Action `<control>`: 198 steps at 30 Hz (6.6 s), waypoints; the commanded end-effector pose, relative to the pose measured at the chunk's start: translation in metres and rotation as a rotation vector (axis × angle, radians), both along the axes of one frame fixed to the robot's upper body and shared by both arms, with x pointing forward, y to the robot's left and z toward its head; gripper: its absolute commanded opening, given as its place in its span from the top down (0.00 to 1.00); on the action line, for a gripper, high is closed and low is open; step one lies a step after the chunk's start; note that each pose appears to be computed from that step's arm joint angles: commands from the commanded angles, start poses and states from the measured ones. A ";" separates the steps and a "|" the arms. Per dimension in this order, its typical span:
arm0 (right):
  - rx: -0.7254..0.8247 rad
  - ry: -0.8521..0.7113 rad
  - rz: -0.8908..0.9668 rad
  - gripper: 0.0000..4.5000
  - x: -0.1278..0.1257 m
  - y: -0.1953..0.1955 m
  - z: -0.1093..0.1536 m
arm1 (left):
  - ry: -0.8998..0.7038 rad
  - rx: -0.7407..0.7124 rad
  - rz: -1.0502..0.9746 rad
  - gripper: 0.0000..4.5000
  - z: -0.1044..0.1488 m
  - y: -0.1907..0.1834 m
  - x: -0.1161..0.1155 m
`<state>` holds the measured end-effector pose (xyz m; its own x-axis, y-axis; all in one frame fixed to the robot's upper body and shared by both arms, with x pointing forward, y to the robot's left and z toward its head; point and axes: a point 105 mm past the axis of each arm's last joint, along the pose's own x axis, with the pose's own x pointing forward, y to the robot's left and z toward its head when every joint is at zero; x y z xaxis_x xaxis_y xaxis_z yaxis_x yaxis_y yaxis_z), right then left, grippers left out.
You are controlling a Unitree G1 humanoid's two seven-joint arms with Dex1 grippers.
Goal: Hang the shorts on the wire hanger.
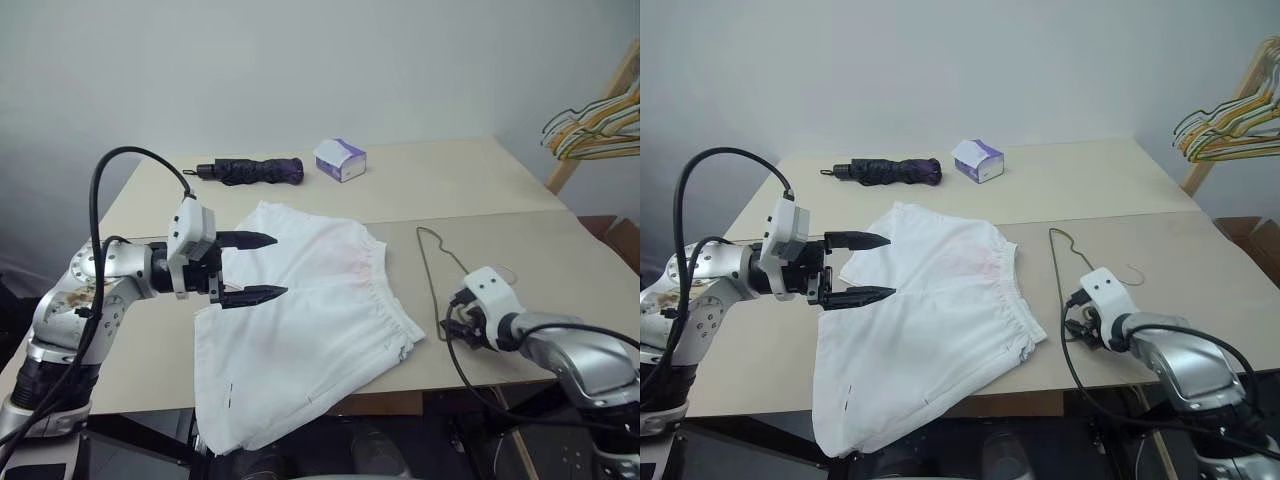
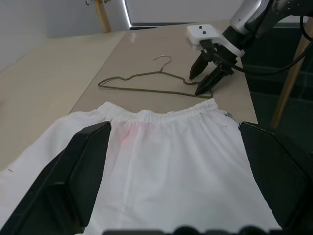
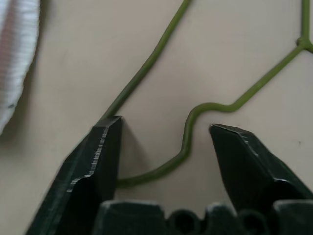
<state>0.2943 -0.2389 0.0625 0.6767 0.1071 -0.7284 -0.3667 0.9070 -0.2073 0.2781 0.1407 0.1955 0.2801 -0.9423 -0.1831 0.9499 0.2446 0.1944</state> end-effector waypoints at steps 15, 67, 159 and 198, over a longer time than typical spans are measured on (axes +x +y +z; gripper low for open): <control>-0.372 -0.437 0.089 0.99 0.050 -0.027 0.065 | -0.113 -0.032 0.071 0.00 0.021 0.001 0.012; -1.172 -1.472 1.218 1.00 0.058 0.074 0.178 | 0.088 0.235 0.045 1.00 -0.023 -0.026 0.075; 0.721 0.445 0.060 1.00 -0.034 -0.013 0.008 | -0.128 -0.031 0.072 0.00 0.009 0.014 0.016; 0.560 0.618 0.287 1.00 0.026 0.015 0.001 | -0.163 -0.007 0.118 0.00 0.005 0.015 0.009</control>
<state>0.3162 -0.2249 0.0564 0.0700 0.6562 -0.7514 -0.4656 0.6876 0.5571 0.2872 0.1548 0.1871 0.4007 -0.9050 -0.1428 0.8933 0.3512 0.2806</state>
